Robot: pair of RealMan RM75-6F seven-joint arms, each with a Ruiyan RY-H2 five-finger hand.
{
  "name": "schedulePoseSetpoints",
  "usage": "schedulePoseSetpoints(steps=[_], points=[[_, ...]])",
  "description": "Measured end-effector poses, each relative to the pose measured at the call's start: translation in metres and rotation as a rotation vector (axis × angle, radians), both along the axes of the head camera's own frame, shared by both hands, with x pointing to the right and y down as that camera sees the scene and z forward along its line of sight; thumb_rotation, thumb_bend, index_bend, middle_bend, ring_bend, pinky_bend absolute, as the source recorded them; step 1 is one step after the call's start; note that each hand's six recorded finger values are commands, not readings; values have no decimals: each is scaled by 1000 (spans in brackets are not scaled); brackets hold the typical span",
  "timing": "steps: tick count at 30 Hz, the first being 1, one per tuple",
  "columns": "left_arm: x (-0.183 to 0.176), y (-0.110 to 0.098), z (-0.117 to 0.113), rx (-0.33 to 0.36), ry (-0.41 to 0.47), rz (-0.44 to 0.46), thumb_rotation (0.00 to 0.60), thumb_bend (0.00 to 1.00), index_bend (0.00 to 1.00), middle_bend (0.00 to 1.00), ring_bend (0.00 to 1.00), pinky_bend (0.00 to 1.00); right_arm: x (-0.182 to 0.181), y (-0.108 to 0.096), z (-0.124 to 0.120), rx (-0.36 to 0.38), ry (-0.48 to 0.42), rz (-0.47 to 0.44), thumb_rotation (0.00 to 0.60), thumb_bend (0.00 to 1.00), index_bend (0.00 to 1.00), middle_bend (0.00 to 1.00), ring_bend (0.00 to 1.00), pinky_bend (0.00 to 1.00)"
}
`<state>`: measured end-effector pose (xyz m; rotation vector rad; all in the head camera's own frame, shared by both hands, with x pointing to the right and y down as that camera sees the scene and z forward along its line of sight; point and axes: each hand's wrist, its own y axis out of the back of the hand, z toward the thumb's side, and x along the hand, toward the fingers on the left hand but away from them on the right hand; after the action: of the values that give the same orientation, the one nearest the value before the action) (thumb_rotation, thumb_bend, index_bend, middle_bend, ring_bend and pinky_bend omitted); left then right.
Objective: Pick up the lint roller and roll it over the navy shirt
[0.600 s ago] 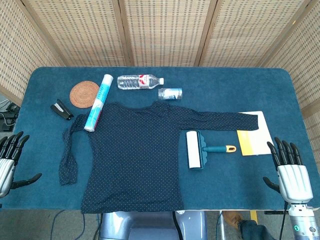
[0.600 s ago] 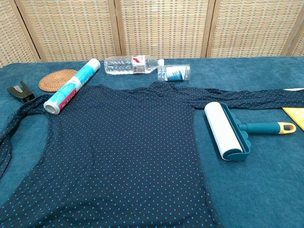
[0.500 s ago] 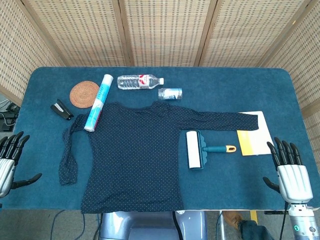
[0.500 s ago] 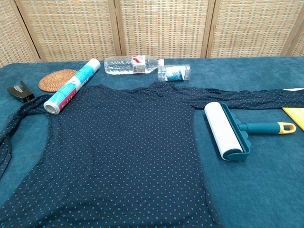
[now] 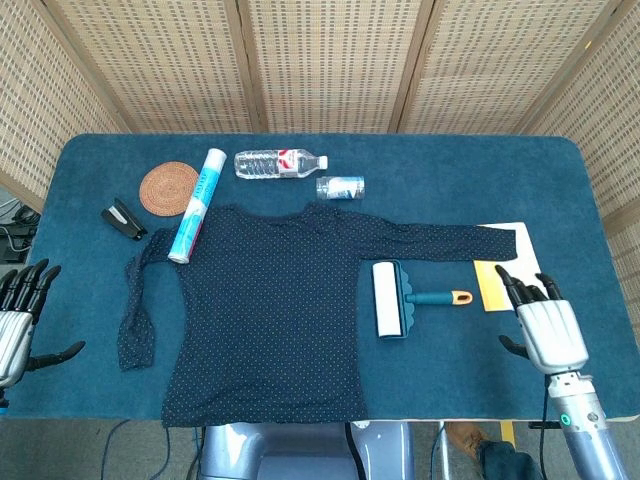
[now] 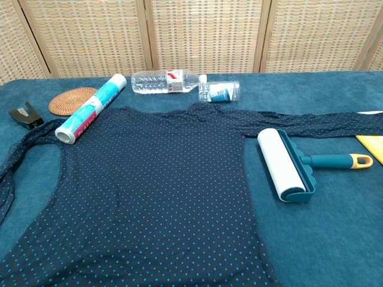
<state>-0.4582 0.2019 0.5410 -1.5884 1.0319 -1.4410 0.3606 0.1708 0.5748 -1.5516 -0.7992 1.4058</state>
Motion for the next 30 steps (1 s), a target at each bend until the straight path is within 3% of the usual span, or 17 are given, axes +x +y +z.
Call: schedulePoseSetpoints(steps=[6, 10, 13, 16, 20, 30], points=[[-1, -2, 3, -6, -8, -9, 600, 0, 0, 0, 0, 0, -31, -41, 33, -87, 45, -56, 600, 0, 2, 999, 1000, 1000], [-2, -3, 5, -10, -13, -15, 600, 0, 0, 0, 0, 0, -45, -51, 58, -139, 56, -54, 600, 0, 113, 1000, 1000, 1000], [-2, -4, 6, -11, -14, -20, 600, 0, 0, 0, 0, 0, -50, -54, 70, -160, 62, -56, 600, 8, 234, 1000, 1000, 1000], [-3, -5, 7, -11, -17, -23, 600, 0, 0, 0, 0, 0, -54, -55, 83, -182, 77, -60, 600, 79, 300, 1000, 1000, 1000], [-3, -6, 9, -16, -20, -27, 600, 0, 0, 0, 0, 0, -61, -50, 100, -223, 73, -59, 600, 203, 320, 1000, 1000, 1000], [-2, -7, 9, -15, -18, -26, 600, 0, 0, 0, 0, 0, -78, -43, 127, -232, 117, -105, 600, 307, 358, 1000, 1000, 1000]])
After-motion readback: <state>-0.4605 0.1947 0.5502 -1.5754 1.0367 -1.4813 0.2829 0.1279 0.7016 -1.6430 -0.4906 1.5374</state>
